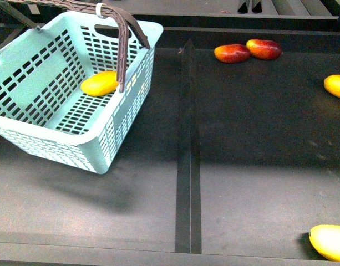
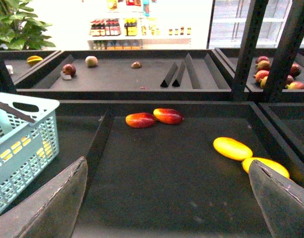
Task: Pick lemon and mango into basket
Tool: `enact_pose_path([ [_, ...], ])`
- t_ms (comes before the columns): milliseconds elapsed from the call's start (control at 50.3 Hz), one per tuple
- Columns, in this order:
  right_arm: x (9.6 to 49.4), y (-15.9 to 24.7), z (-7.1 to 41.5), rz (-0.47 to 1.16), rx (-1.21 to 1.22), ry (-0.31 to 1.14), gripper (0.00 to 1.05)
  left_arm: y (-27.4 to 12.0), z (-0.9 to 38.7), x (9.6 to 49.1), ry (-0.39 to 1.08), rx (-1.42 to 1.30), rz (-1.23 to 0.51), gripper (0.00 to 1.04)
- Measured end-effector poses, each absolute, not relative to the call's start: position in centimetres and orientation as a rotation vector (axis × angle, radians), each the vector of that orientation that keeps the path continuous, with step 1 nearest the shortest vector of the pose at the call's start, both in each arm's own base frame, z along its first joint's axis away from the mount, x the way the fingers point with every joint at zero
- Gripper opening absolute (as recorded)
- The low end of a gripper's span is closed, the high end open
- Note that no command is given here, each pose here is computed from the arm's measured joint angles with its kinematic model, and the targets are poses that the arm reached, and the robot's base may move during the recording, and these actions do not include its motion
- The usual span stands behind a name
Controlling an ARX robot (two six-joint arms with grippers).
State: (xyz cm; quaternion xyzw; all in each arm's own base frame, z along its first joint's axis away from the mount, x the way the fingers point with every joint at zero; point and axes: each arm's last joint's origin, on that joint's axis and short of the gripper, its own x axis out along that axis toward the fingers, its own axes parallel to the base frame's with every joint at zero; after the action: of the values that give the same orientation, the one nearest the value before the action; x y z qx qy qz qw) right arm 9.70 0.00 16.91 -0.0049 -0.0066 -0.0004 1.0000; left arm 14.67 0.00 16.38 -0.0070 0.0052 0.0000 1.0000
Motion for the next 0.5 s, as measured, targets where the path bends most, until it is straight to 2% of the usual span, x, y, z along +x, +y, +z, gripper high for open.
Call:
enact_pose_path([
  [497,9.7,0.0,16.9,0.000,-0.010,-0.013,0.96,0.0,17.2,12.0,-0.015,-0.011,0.000,0.04],
])
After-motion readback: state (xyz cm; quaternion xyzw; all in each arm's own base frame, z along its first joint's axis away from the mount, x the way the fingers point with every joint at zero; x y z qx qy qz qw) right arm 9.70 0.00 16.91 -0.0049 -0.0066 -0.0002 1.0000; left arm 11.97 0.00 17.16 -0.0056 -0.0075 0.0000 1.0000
